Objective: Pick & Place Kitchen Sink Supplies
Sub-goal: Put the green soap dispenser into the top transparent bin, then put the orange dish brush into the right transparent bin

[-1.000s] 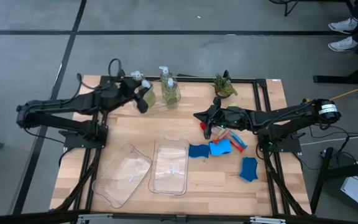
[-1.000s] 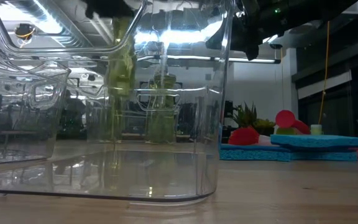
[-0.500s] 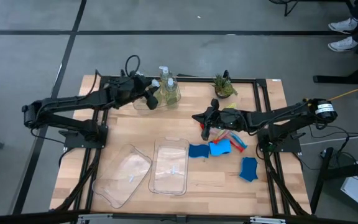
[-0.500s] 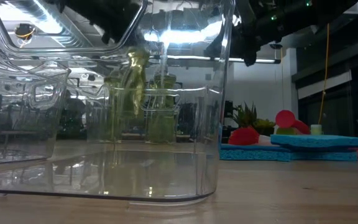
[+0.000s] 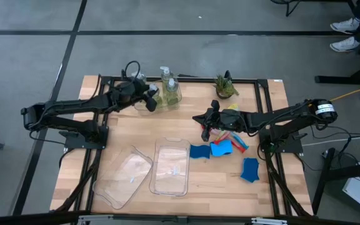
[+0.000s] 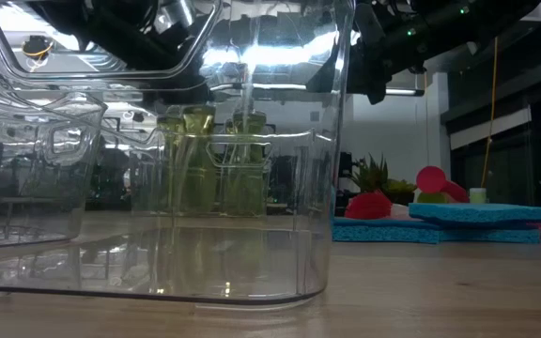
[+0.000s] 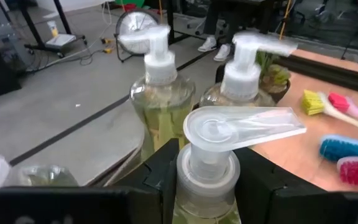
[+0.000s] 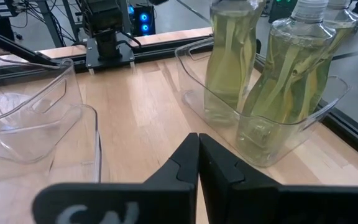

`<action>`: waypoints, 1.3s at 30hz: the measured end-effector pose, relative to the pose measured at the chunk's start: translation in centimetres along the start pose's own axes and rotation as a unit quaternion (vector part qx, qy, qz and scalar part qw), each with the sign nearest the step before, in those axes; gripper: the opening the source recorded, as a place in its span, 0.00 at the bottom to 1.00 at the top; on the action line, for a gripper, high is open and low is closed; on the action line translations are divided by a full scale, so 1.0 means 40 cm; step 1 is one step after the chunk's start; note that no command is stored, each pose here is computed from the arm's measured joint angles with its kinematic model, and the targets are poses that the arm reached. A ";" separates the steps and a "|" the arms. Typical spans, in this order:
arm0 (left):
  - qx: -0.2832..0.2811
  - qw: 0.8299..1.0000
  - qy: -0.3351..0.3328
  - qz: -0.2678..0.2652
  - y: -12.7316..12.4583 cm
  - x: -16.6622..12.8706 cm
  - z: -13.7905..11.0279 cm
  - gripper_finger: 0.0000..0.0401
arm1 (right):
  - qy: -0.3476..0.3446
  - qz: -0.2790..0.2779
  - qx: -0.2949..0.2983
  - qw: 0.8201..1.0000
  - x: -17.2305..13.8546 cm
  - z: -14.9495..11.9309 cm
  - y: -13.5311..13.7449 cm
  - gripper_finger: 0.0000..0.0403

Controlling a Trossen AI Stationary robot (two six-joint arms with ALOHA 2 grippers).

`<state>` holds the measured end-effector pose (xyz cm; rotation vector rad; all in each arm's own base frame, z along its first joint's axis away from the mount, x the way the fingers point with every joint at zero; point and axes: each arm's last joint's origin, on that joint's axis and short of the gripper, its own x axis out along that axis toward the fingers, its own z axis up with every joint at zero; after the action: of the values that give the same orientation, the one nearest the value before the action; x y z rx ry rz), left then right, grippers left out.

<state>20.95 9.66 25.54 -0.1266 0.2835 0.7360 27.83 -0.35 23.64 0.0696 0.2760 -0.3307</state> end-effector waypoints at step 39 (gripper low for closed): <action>0.025 0.993 -0.024 -0.112 0.004 -0.185 0.040 0.65 | -0.003 -0.001 0.017 1.000 0.000 0.002 0.000 0.03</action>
<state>15.95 5.37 29.27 -0.0913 0.2377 0.5090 27.84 -0.35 23.70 0.1018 0.2645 -0.3367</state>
